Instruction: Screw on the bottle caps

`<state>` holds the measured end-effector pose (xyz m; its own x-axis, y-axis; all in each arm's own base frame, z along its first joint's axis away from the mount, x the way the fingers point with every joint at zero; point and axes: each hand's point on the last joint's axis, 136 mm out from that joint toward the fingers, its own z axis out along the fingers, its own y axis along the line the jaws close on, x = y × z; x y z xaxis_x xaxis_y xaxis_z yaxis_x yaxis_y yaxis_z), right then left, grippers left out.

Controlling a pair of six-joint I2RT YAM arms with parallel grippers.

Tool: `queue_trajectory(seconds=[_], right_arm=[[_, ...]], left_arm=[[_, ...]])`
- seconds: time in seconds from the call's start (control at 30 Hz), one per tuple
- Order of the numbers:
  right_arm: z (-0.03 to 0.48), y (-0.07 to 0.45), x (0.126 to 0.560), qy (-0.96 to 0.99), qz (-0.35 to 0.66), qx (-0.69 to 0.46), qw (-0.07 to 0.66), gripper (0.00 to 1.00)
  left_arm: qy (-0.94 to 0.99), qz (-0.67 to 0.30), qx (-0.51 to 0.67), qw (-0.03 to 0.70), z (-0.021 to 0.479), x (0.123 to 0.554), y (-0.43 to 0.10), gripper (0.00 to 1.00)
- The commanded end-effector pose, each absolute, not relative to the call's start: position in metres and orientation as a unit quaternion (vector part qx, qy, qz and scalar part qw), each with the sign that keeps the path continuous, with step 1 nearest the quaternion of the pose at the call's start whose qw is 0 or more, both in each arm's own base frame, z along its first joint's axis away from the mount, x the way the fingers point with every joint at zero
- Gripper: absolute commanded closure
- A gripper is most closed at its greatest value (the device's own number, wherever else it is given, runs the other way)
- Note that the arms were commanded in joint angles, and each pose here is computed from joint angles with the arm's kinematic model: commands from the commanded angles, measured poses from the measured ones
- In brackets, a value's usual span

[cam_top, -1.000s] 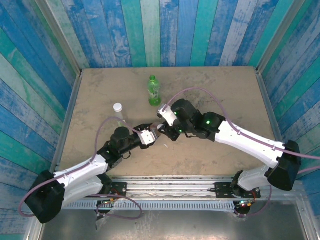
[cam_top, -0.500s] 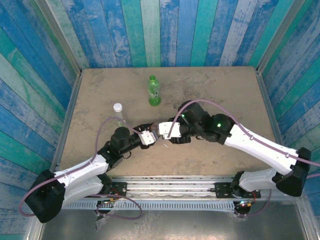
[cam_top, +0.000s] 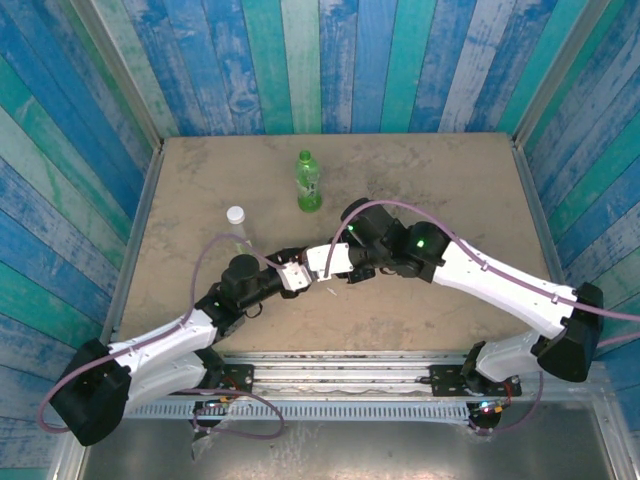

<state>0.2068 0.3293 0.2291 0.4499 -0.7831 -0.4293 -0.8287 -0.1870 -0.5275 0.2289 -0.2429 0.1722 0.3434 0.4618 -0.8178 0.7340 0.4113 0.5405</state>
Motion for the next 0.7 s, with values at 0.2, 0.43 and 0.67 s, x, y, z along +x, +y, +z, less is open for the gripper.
queue_trajectory(seconds=[0.2,0.43,0.67], right_arm=[[0.2278,0.3328,0.2048,0.535,0.041,-0.765,0.357,0.68],[0.2254,0.3371,0.2068,0.531,0.042,-0.767,0.357,0.67],[0.2224,0.3362,0.2102,0.529,0.031,-0.771,0.354,0.62]], left_arm=[[0.55,-0.112,0.529,0.637,0.1793,0.2264,-0.2433,0.5],[0.549,-0.114,0.531,0.636,0.1795,0.2265,-0.2445,0.5],[0.551,-0.112,0.531,0.634,0.1778,0.2269,-0.2441,0.5]])
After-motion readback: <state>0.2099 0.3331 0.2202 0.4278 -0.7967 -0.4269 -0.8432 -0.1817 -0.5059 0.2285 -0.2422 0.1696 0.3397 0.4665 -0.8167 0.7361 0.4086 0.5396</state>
